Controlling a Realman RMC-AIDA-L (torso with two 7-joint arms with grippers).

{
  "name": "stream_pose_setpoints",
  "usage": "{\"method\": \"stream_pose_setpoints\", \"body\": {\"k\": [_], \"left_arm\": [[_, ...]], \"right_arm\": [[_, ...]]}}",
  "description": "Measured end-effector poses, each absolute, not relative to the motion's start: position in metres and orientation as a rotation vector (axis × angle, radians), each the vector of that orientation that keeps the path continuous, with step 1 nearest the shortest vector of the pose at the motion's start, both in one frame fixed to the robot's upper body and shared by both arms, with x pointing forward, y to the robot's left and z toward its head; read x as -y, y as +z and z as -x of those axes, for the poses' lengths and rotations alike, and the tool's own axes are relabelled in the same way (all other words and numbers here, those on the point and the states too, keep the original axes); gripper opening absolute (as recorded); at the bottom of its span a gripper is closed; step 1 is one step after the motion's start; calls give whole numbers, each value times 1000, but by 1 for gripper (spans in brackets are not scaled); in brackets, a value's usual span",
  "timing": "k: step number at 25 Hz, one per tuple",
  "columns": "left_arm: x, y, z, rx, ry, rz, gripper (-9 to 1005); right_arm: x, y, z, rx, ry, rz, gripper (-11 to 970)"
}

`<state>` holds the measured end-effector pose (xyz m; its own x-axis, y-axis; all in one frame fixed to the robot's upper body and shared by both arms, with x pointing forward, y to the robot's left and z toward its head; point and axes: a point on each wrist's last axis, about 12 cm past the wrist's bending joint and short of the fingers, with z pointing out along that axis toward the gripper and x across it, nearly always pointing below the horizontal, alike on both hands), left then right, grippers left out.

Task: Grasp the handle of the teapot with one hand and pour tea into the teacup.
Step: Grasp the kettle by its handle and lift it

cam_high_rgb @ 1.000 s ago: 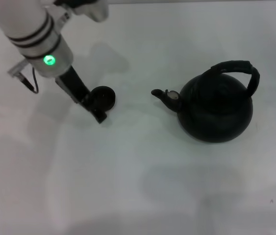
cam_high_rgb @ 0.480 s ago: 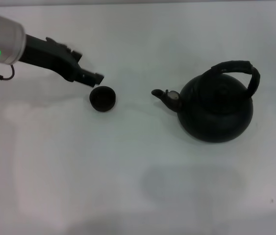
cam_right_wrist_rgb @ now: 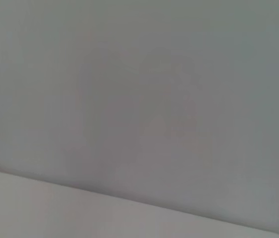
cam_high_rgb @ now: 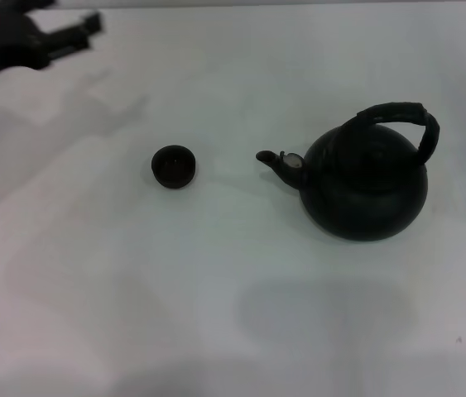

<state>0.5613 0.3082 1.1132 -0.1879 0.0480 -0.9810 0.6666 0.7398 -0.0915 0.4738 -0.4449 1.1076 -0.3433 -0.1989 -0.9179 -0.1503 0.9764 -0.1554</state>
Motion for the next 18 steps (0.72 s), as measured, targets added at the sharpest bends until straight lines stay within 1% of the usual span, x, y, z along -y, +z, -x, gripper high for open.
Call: {"method": "stream_pose_setpoints", "body": {"k": [4,8,11,18], "left_arm": [[-328,1095,-552,-1620,-534,-422,893],[-338,1081,-544,-1590,-460,-349,892],[-338,1073,-542,-1582,-441,-312,892],[-333,1067,-542,-1589,-448,-306,893]], "right_arm": [[432,1117,-462,-1930,70,311,845],[418,1120,-454,-1940,210,371,845],[402,1114,-454,-1957,315,407,845],[354,1092,-468,-1992,479,539,843]]}}
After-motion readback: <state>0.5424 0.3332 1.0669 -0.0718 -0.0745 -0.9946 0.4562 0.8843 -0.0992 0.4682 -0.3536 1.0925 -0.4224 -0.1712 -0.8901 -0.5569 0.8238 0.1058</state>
